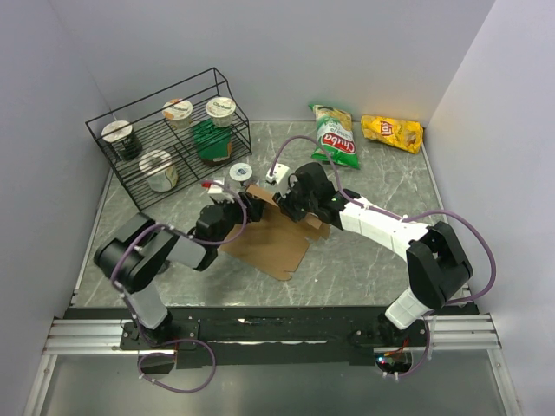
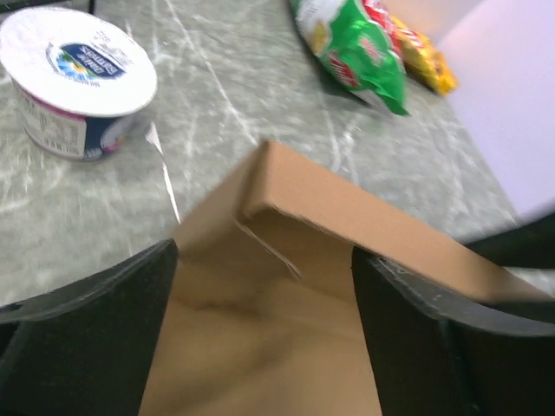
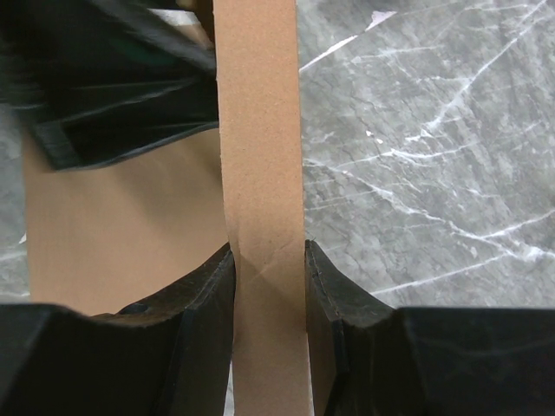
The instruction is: Fold the paper box
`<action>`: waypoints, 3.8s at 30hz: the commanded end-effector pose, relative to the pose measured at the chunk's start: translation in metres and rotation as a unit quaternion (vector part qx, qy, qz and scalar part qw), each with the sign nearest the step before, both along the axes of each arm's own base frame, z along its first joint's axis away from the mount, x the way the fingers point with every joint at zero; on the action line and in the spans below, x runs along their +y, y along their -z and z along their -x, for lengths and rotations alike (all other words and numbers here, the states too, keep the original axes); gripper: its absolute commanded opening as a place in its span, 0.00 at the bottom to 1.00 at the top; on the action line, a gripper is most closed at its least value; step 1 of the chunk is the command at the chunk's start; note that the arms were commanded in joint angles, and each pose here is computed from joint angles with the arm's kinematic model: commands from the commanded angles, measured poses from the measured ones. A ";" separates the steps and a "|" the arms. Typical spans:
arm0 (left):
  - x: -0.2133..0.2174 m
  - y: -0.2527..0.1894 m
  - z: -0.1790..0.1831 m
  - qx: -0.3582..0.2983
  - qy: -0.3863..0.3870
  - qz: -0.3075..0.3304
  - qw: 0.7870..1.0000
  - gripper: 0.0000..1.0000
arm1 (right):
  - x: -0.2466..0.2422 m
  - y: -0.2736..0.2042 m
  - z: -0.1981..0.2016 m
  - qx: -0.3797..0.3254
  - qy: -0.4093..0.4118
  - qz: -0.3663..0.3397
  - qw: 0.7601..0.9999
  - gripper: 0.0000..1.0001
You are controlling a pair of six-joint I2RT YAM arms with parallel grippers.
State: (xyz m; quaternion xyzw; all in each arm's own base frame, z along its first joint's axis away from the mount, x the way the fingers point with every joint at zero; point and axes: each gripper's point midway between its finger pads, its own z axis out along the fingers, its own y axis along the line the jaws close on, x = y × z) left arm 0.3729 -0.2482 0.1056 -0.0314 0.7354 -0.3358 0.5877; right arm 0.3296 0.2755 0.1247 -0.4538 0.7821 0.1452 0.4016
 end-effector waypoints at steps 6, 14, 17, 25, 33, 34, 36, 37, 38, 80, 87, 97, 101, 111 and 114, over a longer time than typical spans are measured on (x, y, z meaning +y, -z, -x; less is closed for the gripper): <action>0.017 -0.032 0.070 -0.032 0.072 0.005 0.997 0.96 | 0.010 -0.004 0.036 0.060 -0.047 -0.019 0.997 0.30; 0.048 -0.028 0.126 -0.008 0.092 -0.025 0.995 0.97 | 0.014 -0.019 0.062 0.086 -0.092 -0.046 0.991 0.31; 0.068 -0.037 0.134 -0.012 0.055 -0.010 0.998 0.99 | 0.016 -0.019 0.069 0.098 -0.105 -0.048 0.988 0.31; 0.104 -0.036 0.128 0.035 -0.014 0.010 0.999 0.99 | 0.014 -0.018 0.072 0.096 -0.108 -0.046 0.988 0.30; 0.119 -0.051 0.088 0.037 -0.044 0.016 0.998 0.96 | 0.014 -0.017 0.075 0.097 -0.110 -0.050 0.988 0.30; 0.116 -0.061 0.087 0.023 -0.037 0.019 0.999 0.97 | 0.014 -0.018 0.075 0.098 -0.110 -0.051 0.988 0.30; 0.118 -0.064 0.083 0.020 -0.039 0.014 0.999 0.98 | 0.013 -0.017 0.075 0.096 -0.110 -0.051 0.988 0.30; 0.122 -0.067 0.078 0.019 -0.053 0.013 0.998 0.98 | 0.014 -0.017 0.075 0.095 -0.110 -0.052 0.988 0.30; 0.125 -0.060 0.074 0.032 -0.060 0.009 0.998 0.98 | 0.013 -0.017 0.074 0.096 -0.109 -0.051 0.988 0.30; 0.074 0.004 0.073 0.060 0.125 -0.101 0.985 0.82 | 0.013 -0.028 0.074 0.079 -0.108 -0.059 0.989 0.31; 0.062 0.000 0.074 0.041 0.148 -0.110 0.982 0.81 | 0.014 -0.029 0.074 0.079 -0.110 -0.061 0.989 0.31; 0.057 -0.001 0.064 0.025 0.144 -0.127 0.981 0.77 | 0.014 -0.027 0.074 0.082 -0.110 -0.060 0.989 0.31; 0.052 -0.005 0.062 0.009 0.151 -0.131 0.980 0.78 | 0.015 -0.028 0.074 0.082 -0.111 -0.060 0.989 0.31; 0.042 -0.007 0.063 -0.011 0.171 -0.141 0.975 0.77 | 0.015 -0.027 0.074 0.083 -0.111 -0.060 0.989 0.31; 0.038 -0.008 0.064 -0.017 0.176 -0.144 0.974 0.76 | 0.014 -0.027 0.074 0.083 -0.111 -0.061 0.988 0.31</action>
